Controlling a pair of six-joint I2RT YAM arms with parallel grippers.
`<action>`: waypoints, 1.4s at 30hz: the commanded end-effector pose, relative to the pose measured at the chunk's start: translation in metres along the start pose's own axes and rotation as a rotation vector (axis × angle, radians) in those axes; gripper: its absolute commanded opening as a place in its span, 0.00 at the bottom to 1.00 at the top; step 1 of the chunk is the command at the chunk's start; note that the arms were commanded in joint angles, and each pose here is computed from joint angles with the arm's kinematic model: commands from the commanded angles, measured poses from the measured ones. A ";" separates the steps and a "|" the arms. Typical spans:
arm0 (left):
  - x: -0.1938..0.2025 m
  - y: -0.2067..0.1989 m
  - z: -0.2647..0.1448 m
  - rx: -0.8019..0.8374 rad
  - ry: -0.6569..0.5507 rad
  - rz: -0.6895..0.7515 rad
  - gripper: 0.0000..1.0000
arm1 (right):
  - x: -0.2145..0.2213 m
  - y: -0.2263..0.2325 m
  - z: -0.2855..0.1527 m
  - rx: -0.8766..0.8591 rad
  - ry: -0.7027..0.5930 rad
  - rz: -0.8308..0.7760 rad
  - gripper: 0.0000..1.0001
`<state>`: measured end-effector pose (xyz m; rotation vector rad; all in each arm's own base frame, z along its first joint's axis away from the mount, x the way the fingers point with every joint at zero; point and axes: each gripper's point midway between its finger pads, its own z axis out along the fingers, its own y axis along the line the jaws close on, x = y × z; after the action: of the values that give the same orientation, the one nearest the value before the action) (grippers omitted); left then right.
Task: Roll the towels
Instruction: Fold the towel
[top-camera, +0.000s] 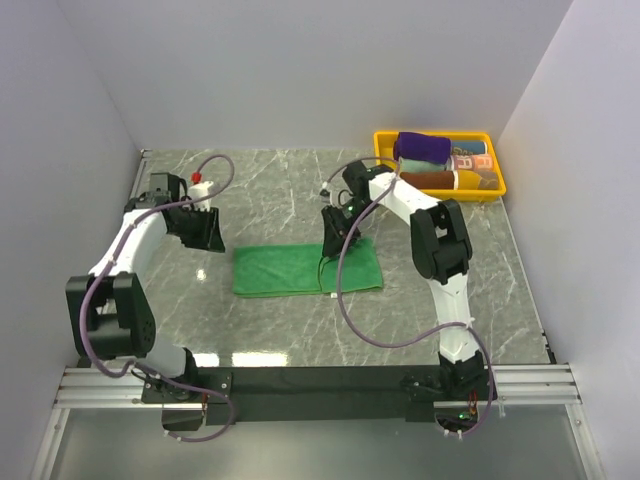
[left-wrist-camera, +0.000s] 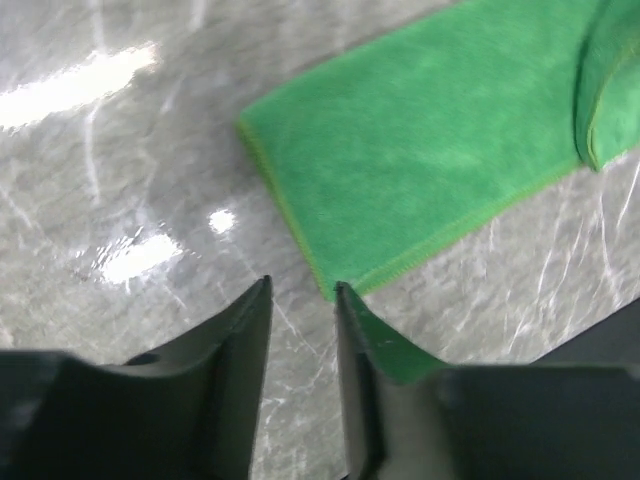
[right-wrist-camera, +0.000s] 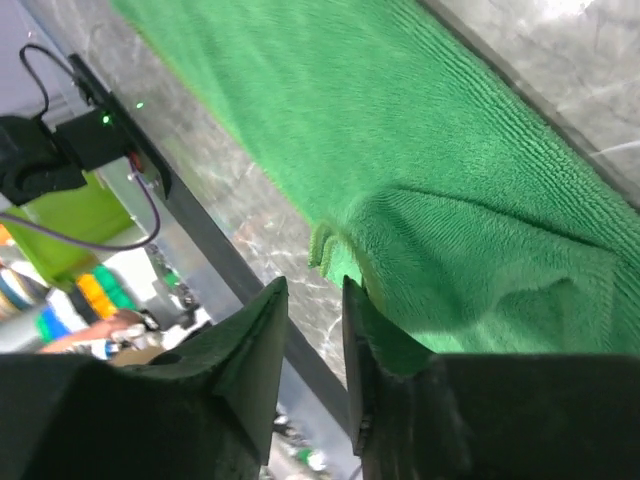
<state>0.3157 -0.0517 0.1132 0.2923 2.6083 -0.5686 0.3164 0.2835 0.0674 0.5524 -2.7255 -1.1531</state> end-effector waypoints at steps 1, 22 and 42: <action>0.000 -0.023 -0.003 0.064 -0.021 0.124 0.36 | -0.009 0.026 -0.061 -0.018 -0.111 -0.130 0.38; 0.029 -0.041 0.091 0.095 0.225 0.114 0.15 | -0.016 -0.133 -0.061 0.521 -0.088 -0.146 0.22; -0.166 -0.022 0.118 0.054 -0.065 0.268 0.20 | 0.064 0.000 -0.046 0.024 -0.147 -0.233 0.27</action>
<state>0.5046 -0.1434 0.0392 0.5945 2.5706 -0.5707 0.2450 0.2401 0.0653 0.8392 -2.7394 -1.1572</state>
